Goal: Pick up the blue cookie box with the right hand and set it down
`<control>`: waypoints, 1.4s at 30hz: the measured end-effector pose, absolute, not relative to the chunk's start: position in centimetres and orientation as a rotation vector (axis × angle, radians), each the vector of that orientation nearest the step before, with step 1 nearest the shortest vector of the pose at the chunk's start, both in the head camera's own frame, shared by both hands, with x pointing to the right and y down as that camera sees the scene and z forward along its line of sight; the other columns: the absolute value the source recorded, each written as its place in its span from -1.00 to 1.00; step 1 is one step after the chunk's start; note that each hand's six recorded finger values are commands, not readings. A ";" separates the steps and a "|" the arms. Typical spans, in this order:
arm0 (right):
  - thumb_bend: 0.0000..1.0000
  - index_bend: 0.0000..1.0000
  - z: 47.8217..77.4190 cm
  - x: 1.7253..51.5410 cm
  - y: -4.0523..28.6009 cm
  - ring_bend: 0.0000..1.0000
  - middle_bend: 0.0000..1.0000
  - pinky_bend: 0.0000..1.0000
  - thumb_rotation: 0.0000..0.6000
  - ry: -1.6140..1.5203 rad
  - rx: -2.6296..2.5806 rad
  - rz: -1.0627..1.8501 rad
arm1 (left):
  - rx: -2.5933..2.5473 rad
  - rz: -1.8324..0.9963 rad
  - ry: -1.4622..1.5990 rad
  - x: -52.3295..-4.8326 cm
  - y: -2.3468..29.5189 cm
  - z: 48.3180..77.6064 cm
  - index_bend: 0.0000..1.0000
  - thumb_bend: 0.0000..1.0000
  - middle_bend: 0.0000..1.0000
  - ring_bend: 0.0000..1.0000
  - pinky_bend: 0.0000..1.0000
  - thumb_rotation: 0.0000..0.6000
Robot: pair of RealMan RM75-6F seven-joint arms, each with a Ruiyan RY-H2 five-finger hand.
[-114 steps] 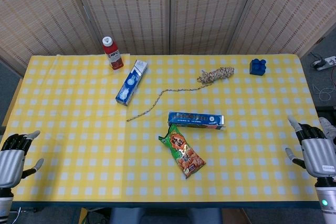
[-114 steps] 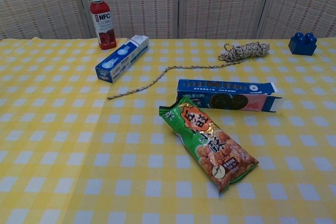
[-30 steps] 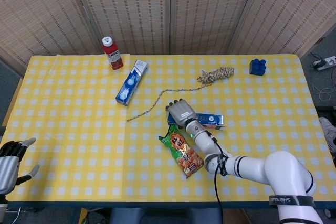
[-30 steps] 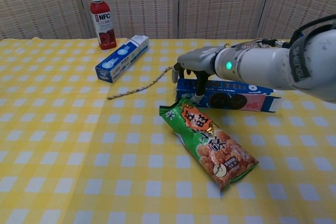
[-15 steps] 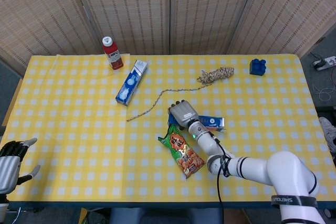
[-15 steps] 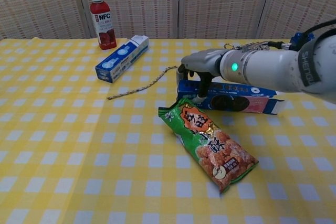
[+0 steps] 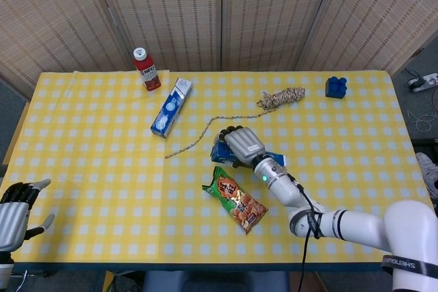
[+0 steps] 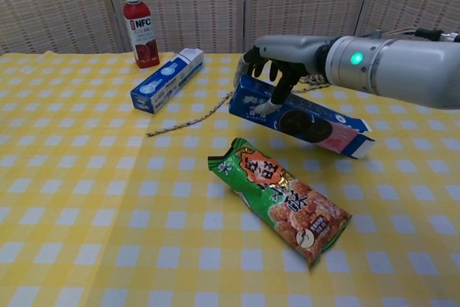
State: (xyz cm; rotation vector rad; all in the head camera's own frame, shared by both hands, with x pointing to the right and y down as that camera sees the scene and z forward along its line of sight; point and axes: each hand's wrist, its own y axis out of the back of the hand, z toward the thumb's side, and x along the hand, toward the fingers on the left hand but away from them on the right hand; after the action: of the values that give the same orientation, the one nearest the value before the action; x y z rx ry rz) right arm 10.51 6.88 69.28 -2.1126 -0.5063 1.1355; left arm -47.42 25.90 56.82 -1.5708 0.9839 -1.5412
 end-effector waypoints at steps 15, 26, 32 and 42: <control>-0.43 -0.29 60.9 9.8 5.5 -0.58 -0.43 -0.44 1.00 -0.865 -2.322 0.692 | -1.570 -1.533 0.990 -47.3 25.8 56.6 -0.52 -0.46 -0.50 -0.60 -0.76 1.00; -0.43 -0.29 57.6 11.0 4.7 -0.56 -0.43 -0.44 1.00 -0.935 -2.307 0.544 | -1.573 -1.535 0.985 -47.3 25.9 56.8 -0.52 -0.46 -0.50 -0.60 -0.76 1.00; -0.43 -0.29 58.3 13.1 3.7 -0.56 -0.43 -0.44 1.00 -0.876 -2.167 0.679 | -1.578 -1.538 0.982 -47.2 26.0 56.9 -0.52 -0.46 -0.50 -0.60 -0.76 1.00; -0.43 -0.56 63.2 16.7 1.2 -0.61 -0.57 -0.48 1.00 -0.701 -1.942 1.022 | -1.582 -1.538 0.982 -47.0 26.2 57.1 -0.52 -0.46 -0.50 -0.60 -0.76 1.00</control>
State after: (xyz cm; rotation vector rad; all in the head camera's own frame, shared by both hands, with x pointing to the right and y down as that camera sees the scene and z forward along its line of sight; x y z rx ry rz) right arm 16.74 1.24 63.17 -1.9415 -0.7007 1.0217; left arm -47.04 26.16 57.06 -1.5818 0.9817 -1.5384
